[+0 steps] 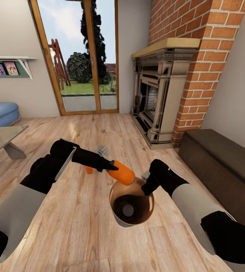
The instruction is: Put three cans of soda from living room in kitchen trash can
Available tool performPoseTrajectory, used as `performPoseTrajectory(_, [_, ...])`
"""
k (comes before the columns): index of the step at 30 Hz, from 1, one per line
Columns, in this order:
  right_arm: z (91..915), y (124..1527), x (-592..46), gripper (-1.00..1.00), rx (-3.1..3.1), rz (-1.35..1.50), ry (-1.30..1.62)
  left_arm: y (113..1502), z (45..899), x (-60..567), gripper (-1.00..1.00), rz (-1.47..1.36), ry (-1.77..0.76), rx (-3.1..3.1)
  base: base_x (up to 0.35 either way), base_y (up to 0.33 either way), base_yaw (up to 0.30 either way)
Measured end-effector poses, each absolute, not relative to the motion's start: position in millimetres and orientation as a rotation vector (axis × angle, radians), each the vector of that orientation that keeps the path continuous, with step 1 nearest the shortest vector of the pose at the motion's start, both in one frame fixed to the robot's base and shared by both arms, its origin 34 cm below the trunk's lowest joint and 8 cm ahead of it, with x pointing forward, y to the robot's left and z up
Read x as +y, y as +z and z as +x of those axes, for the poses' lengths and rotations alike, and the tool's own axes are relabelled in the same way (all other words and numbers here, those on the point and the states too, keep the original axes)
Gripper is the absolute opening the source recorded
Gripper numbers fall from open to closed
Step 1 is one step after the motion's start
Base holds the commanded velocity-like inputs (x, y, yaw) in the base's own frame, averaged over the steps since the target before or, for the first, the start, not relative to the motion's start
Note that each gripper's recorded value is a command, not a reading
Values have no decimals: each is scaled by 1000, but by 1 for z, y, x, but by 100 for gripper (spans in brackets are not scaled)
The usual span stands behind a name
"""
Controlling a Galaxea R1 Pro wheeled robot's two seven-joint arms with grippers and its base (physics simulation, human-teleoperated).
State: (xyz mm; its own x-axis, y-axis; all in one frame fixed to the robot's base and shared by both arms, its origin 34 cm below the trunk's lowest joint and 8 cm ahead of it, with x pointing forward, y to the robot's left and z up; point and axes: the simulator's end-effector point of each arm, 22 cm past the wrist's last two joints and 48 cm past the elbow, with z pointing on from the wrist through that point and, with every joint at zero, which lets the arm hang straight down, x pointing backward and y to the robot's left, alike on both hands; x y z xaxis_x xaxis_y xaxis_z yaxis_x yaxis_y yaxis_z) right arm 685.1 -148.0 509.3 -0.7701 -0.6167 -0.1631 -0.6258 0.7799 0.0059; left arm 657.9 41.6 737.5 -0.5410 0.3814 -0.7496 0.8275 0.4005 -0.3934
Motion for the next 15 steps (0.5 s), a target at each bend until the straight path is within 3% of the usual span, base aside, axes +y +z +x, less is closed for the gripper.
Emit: performPoseTrajectory(15, [683,512,-132,-100,2808,-1012,97,701,664,52,-100,1102,-831,2197,0,0,0])
